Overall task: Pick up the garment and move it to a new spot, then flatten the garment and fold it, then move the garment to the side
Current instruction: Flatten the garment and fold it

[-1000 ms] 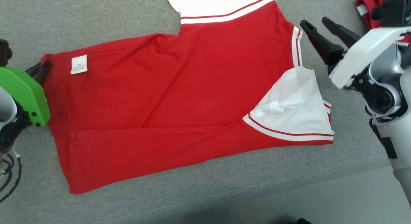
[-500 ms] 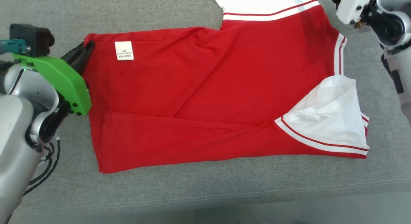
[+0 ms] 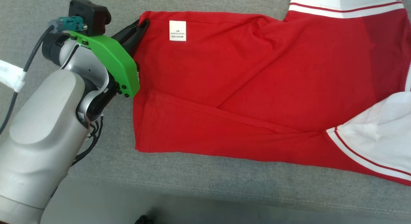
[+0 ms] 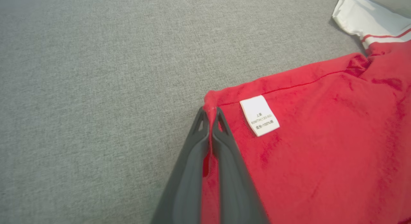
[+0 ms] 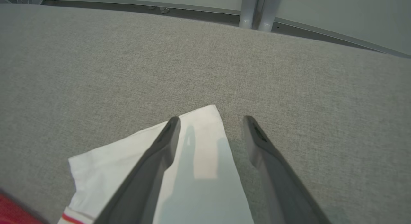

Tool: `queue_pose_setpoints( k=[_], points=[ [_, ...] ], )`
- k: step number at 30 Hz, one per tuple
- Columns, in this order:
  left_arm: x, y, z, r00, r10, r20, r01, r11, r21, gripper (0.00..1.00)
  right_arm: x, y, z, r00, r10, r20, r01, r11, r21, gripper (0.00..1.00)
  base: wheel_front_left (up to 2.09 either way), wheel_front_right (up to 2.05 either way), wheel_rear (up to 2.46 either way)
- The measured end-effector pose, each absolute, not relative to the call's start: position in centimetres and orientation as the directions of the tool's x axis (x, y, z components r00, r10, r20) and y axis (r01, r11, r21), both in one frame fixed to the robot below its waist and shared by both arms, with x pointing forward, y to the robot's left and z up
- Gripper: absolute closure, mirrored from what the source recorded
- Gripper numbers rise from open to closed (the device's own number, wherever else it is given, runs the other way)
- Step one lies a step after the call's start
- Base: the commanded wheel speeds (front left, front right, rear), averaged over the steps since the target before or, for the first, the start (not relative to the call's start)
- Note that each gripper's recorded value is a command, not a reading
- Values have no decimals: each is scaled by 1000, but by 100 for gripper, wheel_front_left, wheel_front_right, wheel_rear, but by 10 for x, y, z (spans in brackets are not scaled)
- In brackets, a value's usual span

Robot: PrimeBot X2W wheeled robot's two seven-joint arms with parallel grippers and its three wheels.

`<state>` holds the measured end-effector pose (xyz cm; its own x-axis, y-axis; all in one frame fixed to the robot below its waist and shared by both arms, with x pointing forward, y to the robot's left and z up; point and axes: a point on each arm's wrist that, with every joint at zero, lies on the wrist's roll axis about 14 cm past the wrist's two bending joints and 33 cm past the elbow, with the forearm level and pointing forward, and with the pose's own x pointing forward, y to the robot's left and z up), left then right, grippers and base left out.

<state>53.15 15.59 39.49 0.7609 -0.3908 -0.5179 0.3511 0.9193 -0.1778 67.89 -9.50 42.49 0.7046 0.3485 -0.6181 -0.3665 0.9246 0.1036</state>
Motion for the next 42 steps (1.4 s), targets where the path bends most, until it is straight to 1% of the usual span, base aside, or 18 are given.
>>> queue_pose_setpoints(
  k=[4, 8, 11, 12, 13, 14, 15, 16, 17, 18, 22, 28, 34, 42],
  points=[
    [529, 163, 388, 759, -374, -533, 334, 926, -174, 100, 685, -86, 408, 679, 344, -648, -371, 923, 102, 0, 0, 0, 0],
    [526, 168, 381, 757, -360, -546, 320, 932, -170, 100, 683, -79, 388, 637, 343, -691, -376, 920, 110, 0, 0, 0, 0],
    [527, 169, 378, 755, -358, -550, 320, 933, -167, 100, 686, -78, 385, 630, 340, -698, -376, 920, 109, 0, 0, 0, 0],
    [527, 169, 377, 754, -358, -551, 321, 932, -167, 100, 686, -77, 383, 626, 340, -702, -377, 920, 108, 7, 0, 0, 0],
    [528, 169, 377, 753, -358, -552, 321, 932, -167, 100, 685, -77, 382, 623, 339, -704, -379, 919, 107, 26, 0, 0, 0],
    [529, 168, 377, 754, -359, -551, 322, 932, -168, 100, 685, -77, 381, 622, 338, -706, -380, 919, 106, 56, 0, 0, 0],
    [530, 168, 377, 754, -360, -550, 322, 932, -168, 100, 684, -77, 381, 621, 338, -707, -380, 919, 106, 56, 0, 0, 0],
    [531, 168, 377, 755, -360, -548, 322, 931, -169, 100, 684, -78, 381, 620, 338, -708, -381, 919, 105, 67, 0, 0, 0],
    [532, 167, 376, 754, -362, -548, 324, 931, -168, 100, 683, -78, 380, 619, 338, -709, -382, 918, 105, 87, 0, 0, 0],
    [534, 167, 376, 755, -364, -546, 328, 930, -166, 100, 683, -78, 381, 619, 340, -708, -382, 918, 108, 100, 0, 0, 0],
    [537, 165, 376, 752, -369, -546, 336, 928, -163, 100, 682, -78, 383, 621, 346, -703, -385, 916, 111, 100, 0, 0, 0],
    [542, 163, 377, 752, -378, -540, 350, 923, -159, 100, 684, -86, 395, 667, 350, -657, -368, 922, 119, 100, 0, 0, 0],
    [547, 164, 387, 767, -381, -516, 353, 923, -156, 100, 684, -87, 422, 719, 375, -585, -373, 919, 131, 100, 0, 0, 0],
    [533, 169, 391, 769, -374, -518, 344, 926, -157, 100, 666, -94, 450, 759, 406, -509, -383, 911, 157, 100, 0, 0, 0]
  ],
)
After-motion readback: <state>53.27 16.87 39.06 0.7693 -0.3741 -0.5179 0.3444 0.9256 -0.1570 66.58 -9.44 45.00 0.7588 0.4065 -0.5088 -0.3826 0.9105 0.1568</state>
